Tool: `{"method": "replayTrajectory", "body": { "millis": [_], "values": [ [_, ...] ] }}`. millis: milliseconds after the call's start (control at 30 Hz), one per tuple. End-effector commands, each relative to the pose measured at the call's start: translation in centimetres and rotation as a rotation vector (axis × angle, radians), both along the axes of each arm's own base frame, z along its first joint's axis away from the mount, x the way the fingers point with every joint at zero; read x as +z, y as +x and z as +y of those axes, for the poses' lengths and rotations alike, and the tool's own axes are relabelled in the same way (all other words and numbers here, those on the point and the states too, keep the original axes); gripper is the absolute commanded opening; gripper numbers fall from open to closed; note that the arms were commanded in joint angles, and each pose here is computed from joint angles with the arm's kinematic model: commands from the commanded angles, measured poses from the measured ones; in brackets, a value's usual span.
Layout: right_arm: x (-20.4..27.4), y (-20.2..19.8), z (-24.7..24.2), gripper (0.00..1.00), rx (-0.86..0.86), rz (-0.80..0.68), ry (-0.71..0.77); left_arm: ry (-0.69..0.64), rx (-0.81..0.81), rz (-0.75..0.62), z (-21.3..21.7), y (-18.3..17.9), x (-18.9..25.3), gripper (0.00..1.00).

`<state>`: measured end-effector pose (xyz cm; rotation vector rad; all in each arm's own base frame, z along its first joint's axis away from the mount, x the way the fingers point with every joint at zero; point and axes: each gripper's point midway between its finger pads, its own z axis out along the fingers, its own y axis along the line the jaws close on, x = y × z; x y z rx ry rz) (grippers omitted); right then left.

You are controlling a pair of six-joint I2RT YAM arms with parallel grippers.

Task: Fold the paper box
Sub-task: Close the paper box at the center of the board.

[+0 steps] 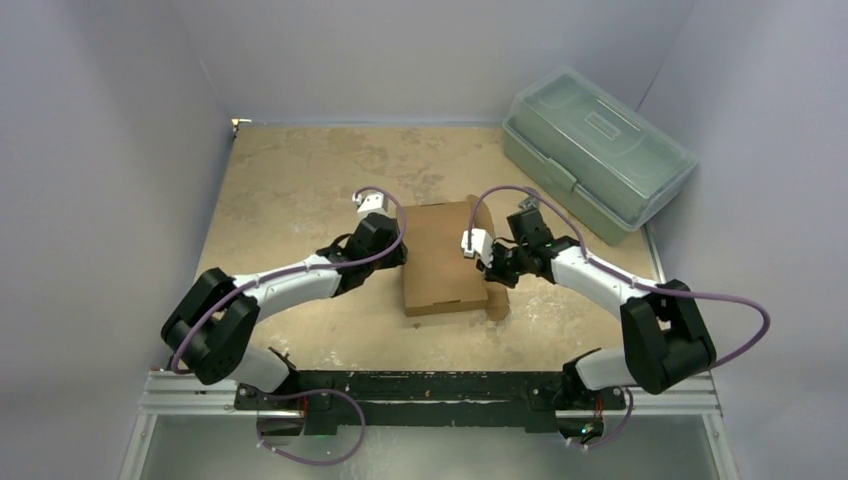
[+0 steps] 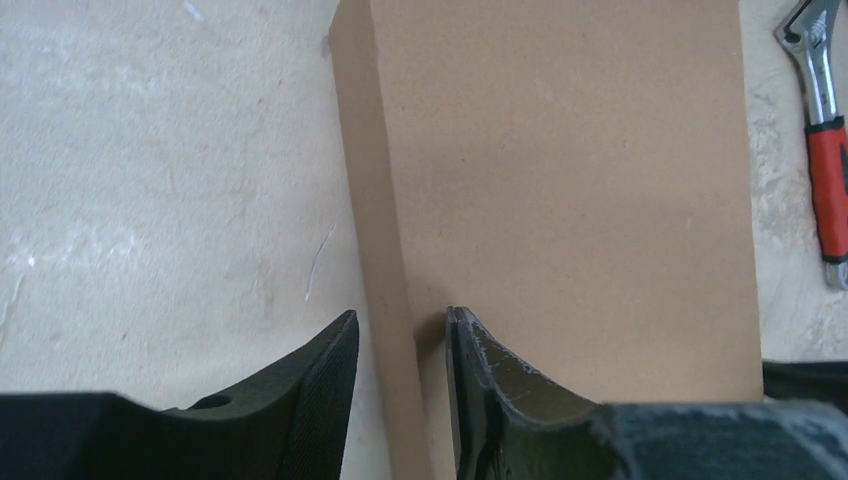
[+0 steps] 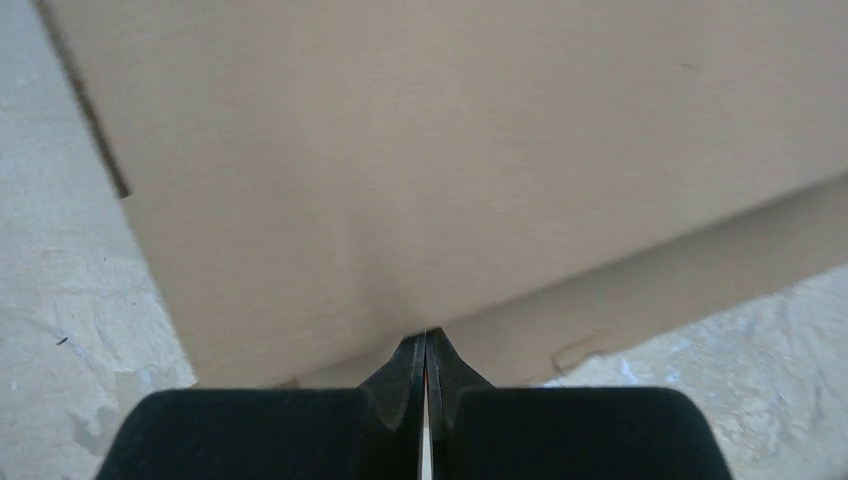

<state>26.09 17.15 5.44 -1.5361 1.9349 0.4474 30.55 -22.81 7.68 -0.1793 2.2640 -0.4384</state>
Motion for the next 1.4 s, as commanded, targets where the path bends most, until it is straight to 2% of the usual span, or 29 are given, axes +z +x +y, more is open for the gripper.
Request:
{"method": "replayTrajectory", "body": {
  "millis": [0, 233, 400, 567, 633, 733, 867, 1000, 1133, 1233, 1333, 1367],
  "values": [
    [0.0, -1.2, 1.6, 0.0, 0.116, -0.02, -0.027, -0.012, -0.037, -0.043, -1.3, 3.0, 1.7, 0.35],
    [1.8, -3.2, 6.3, 0.0, 0.215, 0.002, 0.092, 0.044, -0.087, 0.015, -1.1, 6.6, 0.8, 0.34],
    [2.5, -3.9, 7.5, 0.07, 0.241, 0.033, 0.151, 0.042, -0.12, 0.038, -1.3, 9.1, 0.6, 0.34],
    [4.6, -3.0, 6.3, 0.11, 0.211, -0.006, 0.147, 0.072, -0.075, -0.048, 0.9, 11.3, 5.3, 0.36],
    [6.8, -2.1, 4.9, 0.12, 0.175, -0.032, 0.198, 0.094, -0.053, -0.099, 2.4, 11.2, 8.0, 0.42],
    [9.8, -0.4, 2.5, 0.15, 0.076, -0.099, 0.273, 0.104, -0.061, -0.19, 4.0, 10.1, 12.1, 0.57],
    [11.4, 2.4, 0.3, 0.27, -0.142, -0.178, 0.332, 0.059, -0.158, -0.256, 4.1, 6.7, 15.2, 0.81],
    [11.4, 6.3, -1.5, 0.26, -0.397, -0.224, 0.335, 0.027, -0.25, -0.208, 4.3, 2.4, 13.8, 0.84],
    [13.7, 11.7, -3.6, 0.23, -0.59, -0.384, 0.322, -0.01, -0.266, -0.195, 5.3, -1.3, 12.0, 0.73],
    [15.0, 15.4, -4.0, 0.19, -0.607, -0.475, 0.274, -0.045, -0.266, -0.209, 5.7, -3.0, 11.3, 0.46],
    [13.3, 18.7, -3.9, 0.1, -0.635, -0.443, 0.199, -0.099, -0.332, -0.204, 4.4, -3.8, 11.1, 0.21],
    [12.8, 19.6, -3.8, 0.07, -0.653, -0.427, 0.195, -0.112, -0.36, -0.209, 4.0, -3.9, 11.3, 0.16]
  ]
}}
